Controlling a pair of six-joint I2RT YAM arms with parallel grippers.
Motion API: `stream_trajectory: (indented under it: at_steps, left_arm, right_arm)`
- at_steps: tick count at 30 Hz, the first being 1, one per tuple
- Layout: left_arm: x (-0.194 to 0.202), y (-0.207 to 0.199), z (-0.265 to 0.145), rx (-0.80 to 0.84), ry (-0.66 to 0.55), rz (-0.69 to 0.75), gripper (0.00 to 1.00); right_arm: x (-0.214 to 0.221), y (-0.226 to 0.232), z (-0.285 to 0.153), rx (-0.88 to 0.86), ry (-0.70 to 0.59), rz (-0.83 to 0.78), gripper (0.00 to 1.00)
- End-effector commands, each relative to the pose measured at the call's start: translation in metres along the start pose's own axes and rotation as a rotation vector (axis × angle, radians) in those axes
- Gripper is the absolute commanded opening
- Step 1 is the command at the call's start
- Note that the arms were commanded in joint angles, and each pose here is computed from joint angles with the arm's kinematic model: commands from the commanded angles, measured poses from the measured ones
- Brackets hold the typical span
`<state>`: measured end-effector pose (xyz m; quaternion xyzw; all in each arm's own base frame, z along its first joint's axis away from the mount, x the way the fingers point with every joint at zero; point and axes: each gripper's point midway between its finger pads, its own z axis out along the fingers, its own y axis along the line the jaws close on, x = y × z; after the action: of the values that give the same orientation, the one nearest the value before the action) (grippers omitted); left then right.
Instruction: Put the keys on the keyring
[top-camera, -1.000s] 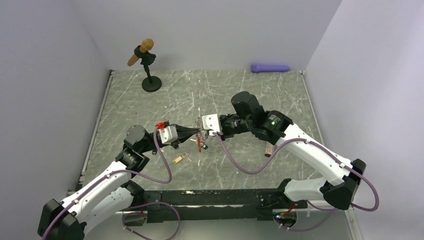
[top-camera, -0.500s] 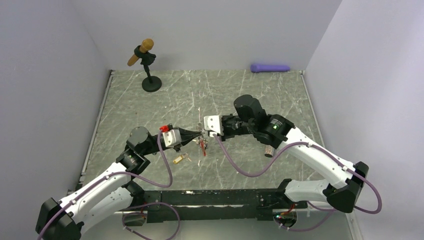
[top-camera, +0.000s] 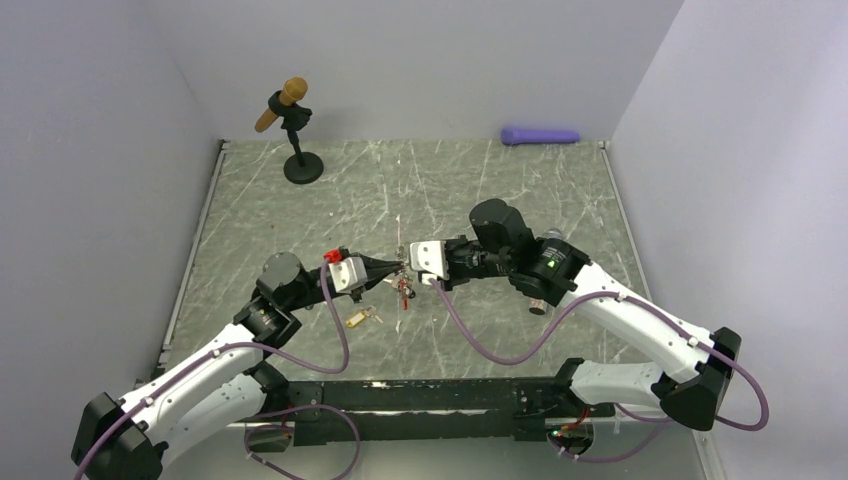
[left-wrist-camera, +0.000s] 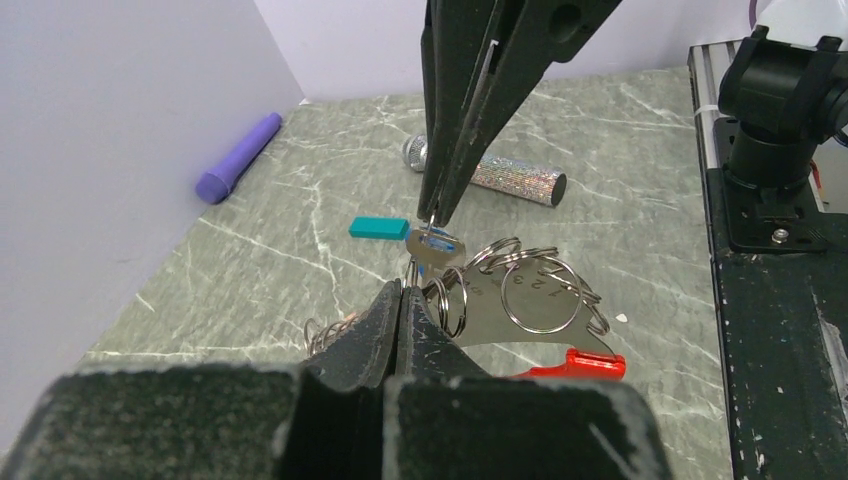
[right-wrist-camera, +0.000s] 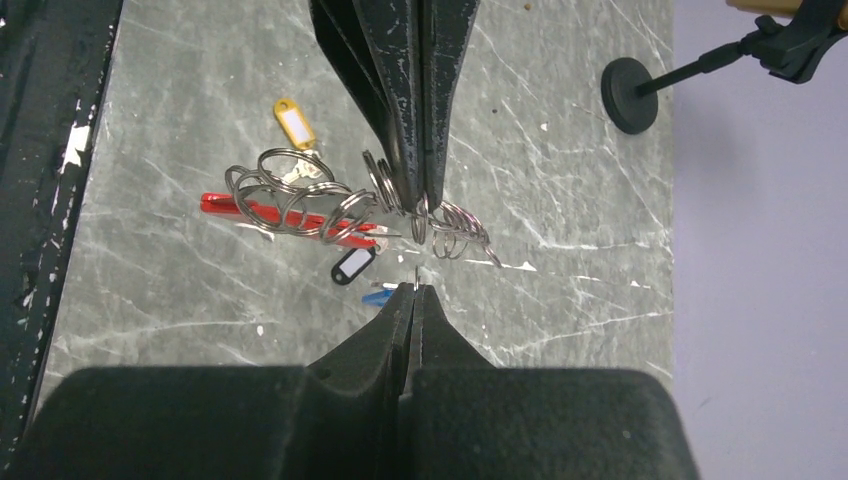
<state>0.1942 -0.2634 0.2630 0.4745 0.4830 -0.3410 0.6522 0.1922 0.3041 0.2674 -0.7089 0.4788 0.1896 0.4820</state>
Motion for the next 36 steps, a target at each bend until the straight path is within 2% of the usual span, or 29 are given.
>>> stream_trajectory:
  at_steps: [1, 36]
  left_arm:
    - [-0.0142, 0.0060, 0.0024, -0.023, -0.036, 0.049, 0.00]
    - [-0.0116, 0.0070, 0.0014, -0.064, -0.020, 0.090, 0.00]
  right_arm:
    - [-0.0124, -0.0091, -0.0029, 0.054, -0.040, -0.016, 0.00]
    - [-0.0133, -0.0103, 0.0054, 0.077, -0.054, 0.004, 0.00]
